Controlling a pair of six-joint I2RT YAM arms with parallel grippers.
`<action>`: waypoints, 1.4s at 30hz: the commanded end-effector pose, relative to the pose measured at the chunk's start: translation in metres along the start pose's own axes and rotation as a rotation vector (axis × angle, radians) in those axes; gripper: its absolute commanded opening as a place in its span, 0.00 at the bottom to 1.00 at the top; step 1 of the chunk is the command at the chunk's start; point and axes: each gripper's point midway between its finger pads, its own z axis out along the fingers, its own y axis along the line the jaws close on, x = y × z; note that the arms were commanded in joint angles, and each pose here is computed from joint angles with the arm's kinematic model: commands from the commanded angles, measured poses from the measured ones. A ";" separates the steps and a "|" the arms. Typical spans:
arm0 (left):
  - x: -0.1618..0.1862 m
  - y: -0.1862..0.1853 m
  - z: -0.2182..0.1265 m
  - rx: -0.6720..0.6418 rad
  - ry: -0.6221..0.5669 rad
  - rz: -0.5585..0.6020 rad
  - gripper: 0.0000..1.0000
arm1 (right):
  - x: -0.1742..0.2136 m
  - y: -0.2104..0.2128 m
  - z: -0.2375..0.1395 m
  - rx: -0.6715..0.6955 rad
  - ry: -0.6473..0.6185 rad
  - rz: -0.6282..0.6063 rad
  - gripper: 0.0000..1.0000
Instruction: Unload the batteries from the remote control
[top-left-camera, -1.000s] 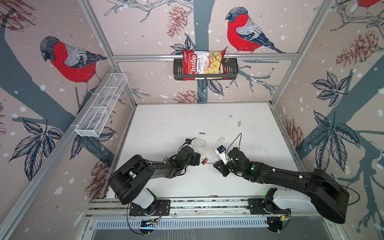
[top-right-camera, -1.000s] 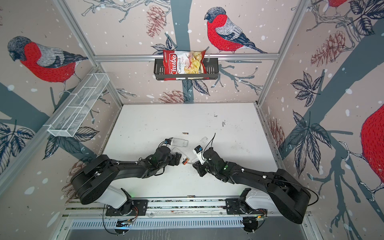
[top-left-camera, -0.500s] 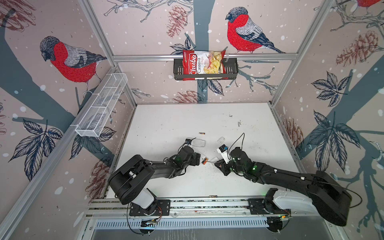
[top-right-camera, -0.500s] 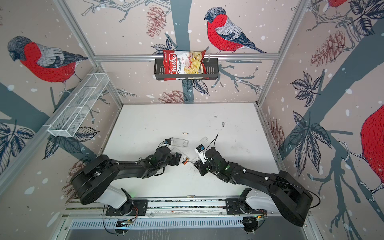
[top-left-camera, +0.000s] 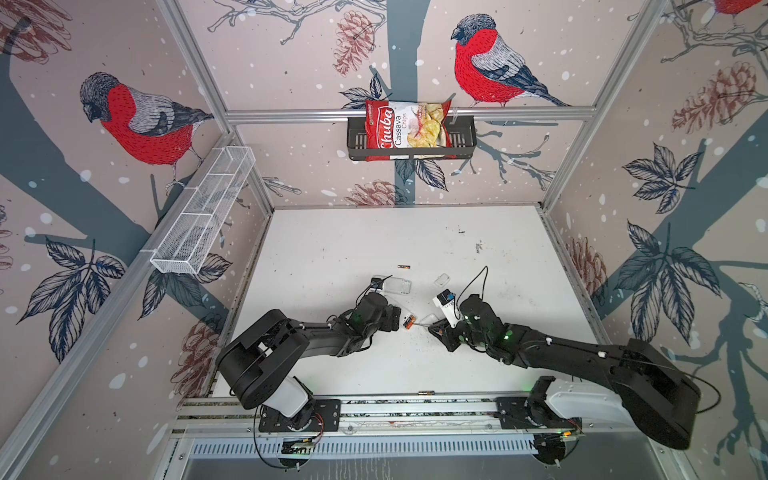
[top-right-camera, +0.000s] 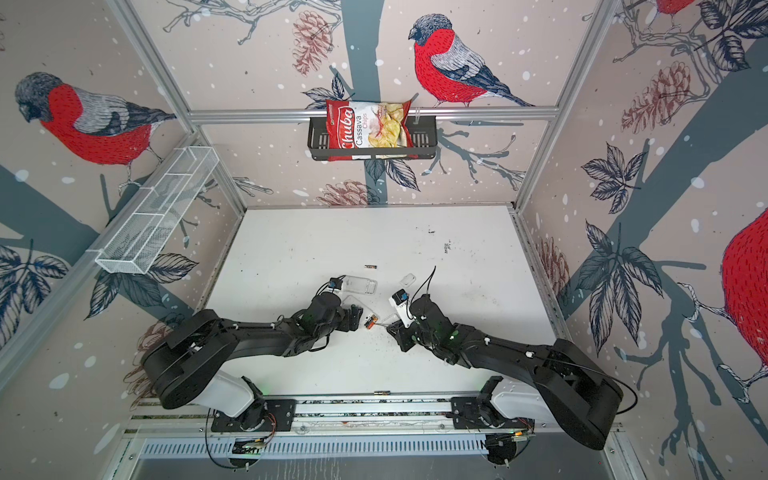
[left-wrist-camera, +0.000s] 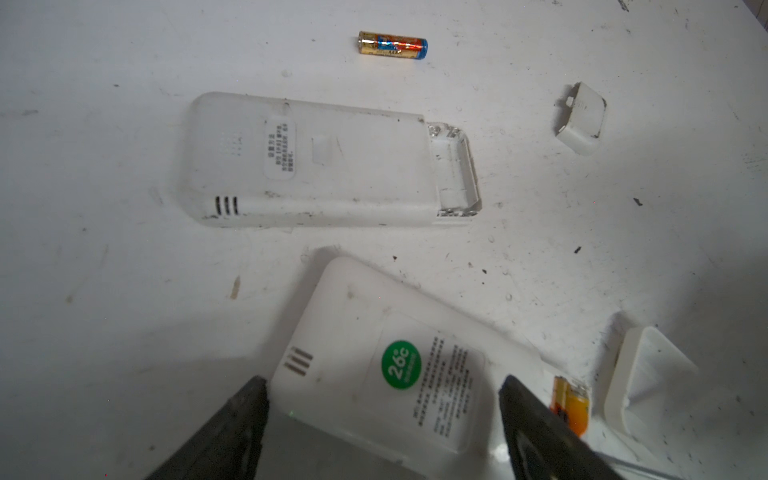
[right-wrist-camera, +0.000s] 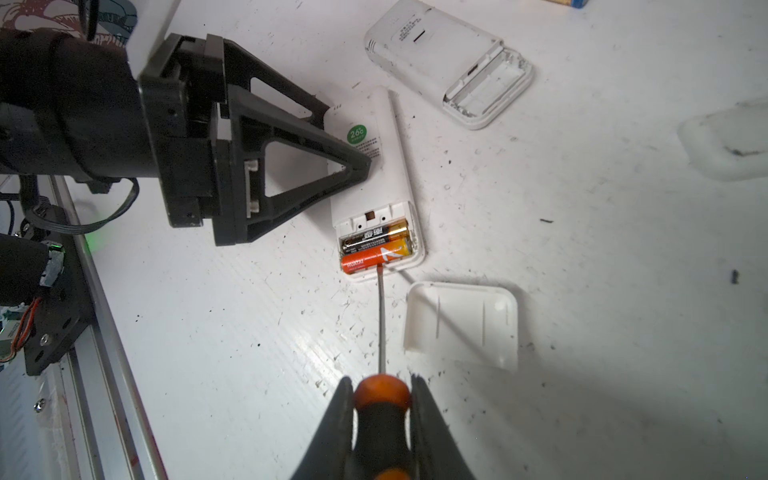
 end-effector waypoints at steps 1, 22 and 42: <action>0.008 -0.001 0.000 0.012 0.038 -0.016 0.86 | -0.011 0.003 0.001 -0.015 -0.044 0.003 0.00; 0.007 -0.003 -0.003 0.022 0.038 -0.013 0.85 | -0.008 -0.007 0.003 -0.033 -0.086 0.071 0.00; 0.010 -0.003 -0.005 0.035 0.035 -0.033 0.84 | -0.004 -0.014 0.008 -0.064 -0.094 0.134 0.00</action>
